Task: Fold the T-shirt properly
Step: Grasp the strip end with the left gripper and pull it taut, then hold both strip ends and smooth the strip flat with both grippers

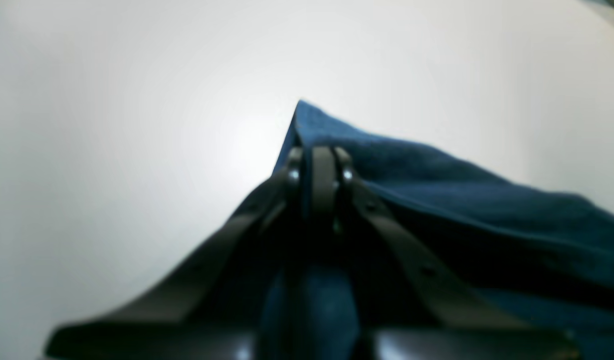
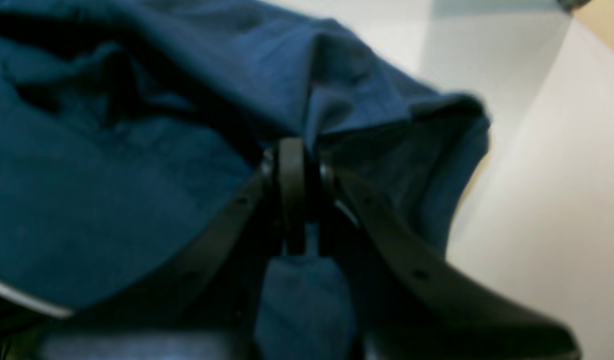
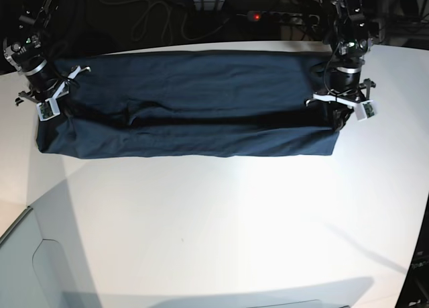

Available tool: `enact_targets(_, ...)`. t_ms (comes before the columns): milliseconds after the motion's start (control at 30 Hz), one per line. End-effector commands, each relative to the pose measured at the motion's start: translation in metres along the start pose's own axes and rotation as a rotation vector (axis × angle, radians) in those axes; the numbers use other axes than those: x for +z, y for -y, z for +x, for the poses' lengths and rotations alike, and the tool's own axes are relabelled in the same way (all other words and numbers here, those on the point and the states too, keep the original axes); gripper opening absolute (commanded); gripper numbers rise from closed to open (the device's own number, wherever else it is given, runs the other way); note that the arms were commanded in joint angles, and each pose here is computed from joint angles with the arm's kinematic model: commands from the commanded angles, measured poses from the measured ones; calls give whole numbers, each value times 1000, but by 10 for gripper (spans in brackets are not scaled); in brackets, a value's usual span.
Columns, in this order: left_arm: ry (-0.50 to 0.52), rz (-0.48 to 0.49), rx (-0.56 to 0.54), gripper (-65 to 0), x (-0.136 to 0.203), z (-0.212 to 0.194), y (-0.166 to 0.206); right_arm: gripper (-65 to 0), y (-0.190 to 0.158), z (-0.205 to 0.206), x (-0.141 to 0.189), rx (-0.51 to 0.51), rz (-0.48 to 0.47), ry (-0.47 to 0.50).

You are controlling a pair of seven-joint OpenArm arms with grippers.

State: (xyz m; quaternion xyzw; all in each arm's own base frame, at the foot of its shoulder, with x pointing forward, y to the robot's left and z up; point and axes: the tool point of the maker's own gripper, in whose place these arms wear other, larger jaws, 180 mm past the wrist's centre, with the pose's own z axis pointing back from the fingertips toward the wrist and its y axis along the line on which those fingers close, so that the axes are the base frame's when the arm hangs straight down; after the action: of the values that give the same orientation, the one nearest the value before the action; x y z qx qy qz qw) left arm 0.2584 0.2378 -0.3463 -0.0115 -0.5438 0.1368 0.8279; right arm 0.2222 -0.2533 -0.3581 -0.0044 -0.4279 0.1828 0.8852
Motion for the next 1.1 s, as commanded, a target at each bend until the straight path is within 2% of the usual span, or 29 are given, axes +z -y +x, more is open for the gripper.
enact_targets(0,48,-7,-9,-650,1,13,1,-650,1,10,4,23,12,40)
enact_targets(400,7,10,-13,-650,8,-2,-7,-650,-7,-10,11,12,29,-12)
enact_targets(567,3,12,-17,-650,10,-3,-8,-650,4,-14,14,-9,-4,-16)
enact_targets(1067,-8,15,-38,-650,11,-6,-14,-650,10,-21,12,-14,-5,-36)
